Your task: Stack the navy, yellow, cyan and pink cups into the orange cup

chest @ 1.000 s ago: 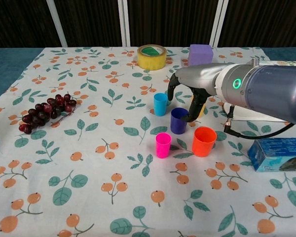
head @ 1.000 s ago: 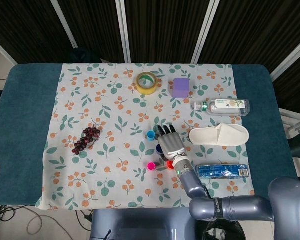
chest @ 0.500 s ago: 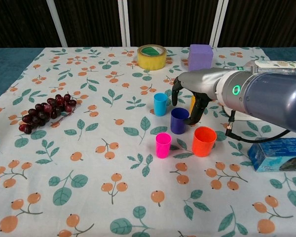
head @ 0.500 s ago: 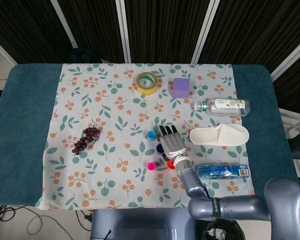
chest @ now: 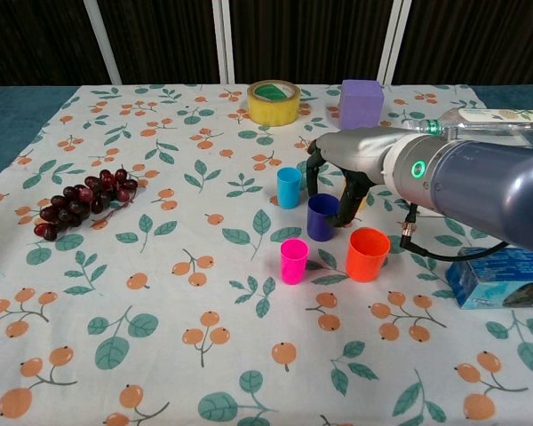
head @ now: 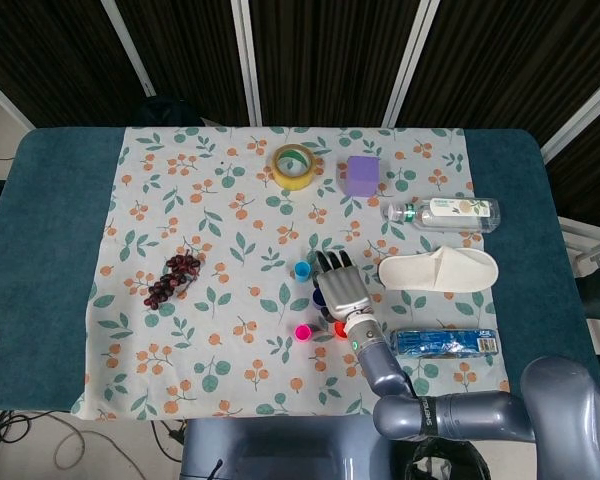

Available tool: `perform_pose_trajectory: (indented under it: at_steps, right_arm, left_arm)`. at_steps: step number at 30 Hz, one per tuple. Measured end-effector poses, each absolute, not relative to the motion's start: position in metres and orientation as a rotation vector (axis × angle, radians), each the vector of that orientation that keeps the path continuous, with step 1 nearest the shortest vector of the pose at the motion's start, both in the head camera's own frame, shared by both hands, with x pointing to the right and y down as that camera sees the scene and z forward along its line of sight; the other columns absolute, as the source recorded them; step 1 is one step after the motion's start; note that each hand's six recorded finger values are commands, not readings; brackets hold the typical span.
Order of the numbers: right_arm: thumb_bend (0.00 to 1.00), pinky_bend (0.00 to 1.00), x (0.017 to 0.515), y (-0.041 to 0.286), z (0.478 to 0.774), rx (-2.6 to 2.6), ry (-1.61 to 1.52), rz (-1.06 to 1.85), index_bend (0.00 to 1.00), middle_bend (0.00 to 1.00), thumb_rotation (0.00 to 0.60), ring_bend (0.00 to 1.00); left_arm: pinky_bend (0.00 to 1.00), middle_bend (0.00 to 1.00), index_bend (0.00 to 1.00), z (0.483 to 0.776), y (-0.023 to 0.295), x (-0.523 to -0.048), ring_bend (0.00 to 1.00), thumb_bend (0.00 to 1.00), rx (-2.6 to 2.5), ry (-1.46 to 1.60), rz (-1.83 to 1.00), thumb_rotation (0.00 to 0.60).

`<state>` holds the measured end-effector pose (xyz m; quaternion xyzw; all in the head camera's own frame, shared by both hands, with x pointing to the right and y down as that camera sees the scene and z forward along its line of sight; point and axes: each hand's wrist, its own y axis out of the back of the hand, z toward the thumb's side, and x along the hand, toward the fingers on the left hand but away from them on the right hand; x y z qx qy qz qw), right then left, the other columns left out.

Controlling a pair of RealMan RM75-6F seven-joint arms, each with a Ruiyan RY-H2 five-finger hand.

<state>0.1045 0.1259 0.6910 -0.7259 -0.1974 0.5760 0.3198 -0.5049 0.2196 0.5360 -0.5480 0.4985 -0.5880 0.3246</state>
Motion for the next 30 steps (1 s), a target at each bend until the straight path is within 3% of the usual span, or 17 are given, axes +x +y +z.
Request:
perform_pose_trajectory:
  at_steps: [18, 30]
  right_arm:
    - [0.4, 0.04, 0.102, 0.121, 0.69, -1.906, -0.555, 1.496, 0.5, 0.0, 0.6, 0.0]
    - [0.4, 0.04, 0.111, 0.111, 0.641, -1.915, -0.599, 1.411, 0.5, 0.0, 0.6, 0.0]
  left_arm:
    - [0.0, 0.01, 0.15, 0.536, 0.219, -0.505, 0.0, 0.77, -1.434, 1.312, -1.541, 0.6]
    - [0.0, 0.01, 0.15, 0.536, 0.219, -0.505, 0.0, 0.77, -1.434, 1.313, -1.541, 0.6]
